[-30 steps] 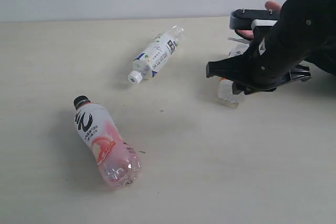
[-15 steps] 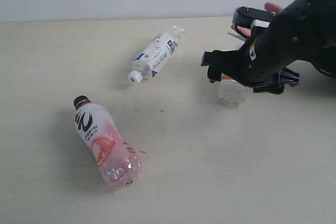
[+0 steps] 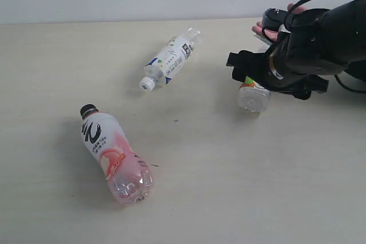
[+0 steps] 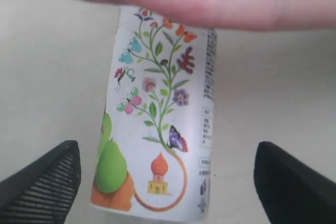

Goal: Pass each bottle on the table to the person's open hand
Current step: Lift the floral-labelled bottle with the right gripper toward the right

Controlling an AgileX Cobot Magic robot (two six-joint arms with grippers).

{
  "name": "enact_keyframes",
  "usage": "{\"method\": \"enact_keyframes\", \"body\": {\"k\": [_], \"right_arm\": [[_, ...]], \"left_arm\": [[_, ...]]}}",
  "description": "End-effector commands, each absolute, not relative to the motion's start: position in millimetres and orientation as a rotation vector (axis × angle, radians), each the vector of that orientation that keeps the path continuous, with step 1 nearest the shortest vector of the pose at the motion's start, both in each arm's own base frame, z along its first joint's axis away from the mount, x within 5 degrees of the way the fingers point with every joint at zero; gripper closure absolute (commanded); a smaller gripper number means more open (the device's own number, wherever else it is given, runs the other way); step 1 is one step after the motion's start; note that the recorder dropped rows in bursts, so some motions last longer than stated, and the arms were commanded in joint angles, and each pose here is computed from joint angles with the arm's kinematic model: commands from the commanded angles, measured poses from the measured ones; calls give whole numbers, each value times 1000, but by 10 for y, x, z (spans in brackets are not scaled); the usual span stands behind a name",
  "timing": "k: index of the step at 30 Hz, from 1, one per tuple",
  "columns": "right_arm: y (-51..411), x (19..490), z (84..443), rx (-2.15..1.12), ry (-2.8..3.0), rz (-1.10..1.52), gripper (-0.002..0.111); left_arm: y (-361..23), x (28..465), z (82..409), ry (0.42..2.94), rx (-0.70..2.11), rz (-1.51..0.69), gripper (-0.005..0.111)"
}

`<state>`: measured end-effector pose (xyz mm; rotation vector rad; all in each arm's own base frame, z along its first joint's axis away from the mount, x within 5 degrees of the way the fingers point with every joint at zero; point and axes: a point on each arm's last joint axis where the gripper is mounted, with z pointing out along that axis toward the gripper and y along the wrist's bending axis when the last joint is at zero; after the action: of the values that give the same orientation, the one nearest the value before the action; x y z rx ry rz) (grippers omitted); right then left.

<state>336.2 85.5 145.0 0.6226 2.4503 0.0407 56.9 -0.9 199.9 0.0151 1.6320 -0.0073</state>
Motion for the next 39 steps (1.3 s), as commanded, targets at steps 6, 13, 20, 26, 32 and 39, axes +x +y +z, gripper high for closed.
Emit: {"method": "enact_keyframes", "body": {"k": [6, 13, 20, 26, 32, 39], "right_arm": [[902, 3579, 1350, 607, 2414, 13, 24], [886, 3594, 1153, 620, 2454, -54, 25], [877, 3596, 1133, 605, 2458, -75, 45], [878, 3592, 1125, 596, 2467, -79, 91], [912, 3556, 1215, 528, 2516, -45, 108], [906, 3342, 1416, 449, 2582, 6, 108]], "left_arm": [[-8, 563, 2005, 1624, 14, -7, 107], [-8, 563, 2005, 1624, 14, -7, 107], [-8, 563, 2005, 1624, 14, -7, 107], [-8, 563, 2005, 1624, 14, -7, 107], [-8, 563, 2005, 1624, 14, -7, 107], [-8, 563, 2005, 1624, 14, -7, 107]]}}
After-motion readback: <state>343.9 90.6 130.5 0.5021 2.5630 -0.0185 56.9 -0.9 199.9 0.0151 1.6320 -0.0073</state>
